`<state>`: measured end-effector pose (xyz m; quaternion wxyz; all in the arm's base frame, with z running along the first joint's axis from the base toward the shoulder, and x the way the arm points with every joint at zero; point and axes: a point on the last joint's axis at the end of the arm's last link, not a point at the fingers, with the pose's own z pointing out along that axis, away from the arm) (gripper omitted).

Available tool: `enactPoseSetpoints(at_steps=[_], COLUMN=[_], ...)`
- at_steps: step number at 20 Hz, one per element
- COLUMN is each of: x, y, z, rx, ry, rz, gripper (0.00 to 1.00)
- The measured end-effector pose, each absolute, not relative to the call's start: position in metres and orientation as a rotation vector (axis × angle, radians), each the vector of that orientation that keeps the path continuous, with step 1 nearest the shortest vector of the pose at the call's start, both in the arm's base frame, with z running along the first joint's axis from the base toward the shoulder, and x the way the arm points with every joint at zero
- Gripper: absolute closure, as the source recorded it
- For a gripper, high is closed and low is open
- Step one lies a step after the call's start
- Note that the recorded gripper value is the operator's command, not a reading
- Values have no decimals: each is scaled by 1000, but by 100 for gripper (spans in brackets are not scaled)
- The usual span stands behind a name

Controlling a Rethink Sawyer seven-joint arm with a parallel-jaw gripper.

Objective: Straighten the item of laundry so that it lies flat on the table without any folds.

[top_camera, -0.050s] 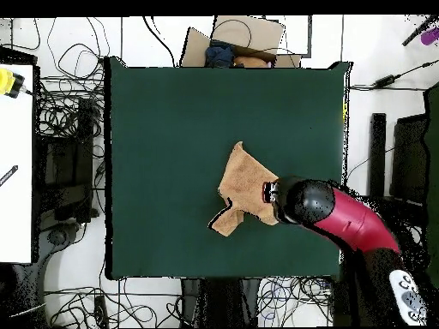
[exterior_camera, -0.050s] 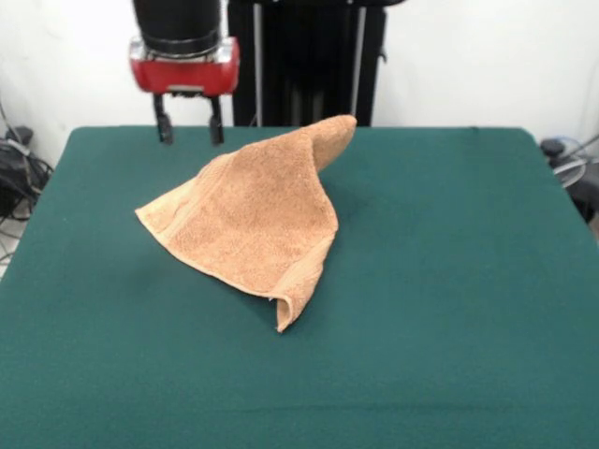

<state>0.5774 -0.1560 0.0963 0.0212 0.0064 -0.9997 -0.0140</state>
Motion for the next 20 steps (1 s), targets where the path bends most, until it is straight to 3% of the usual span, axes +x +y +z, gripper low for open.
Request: enactPoseSetpoints(at_steps=[20], x=[614], y=[-117], z=[24], rx=[120], ry=[-3220], rz=[-155], gripper=[0])
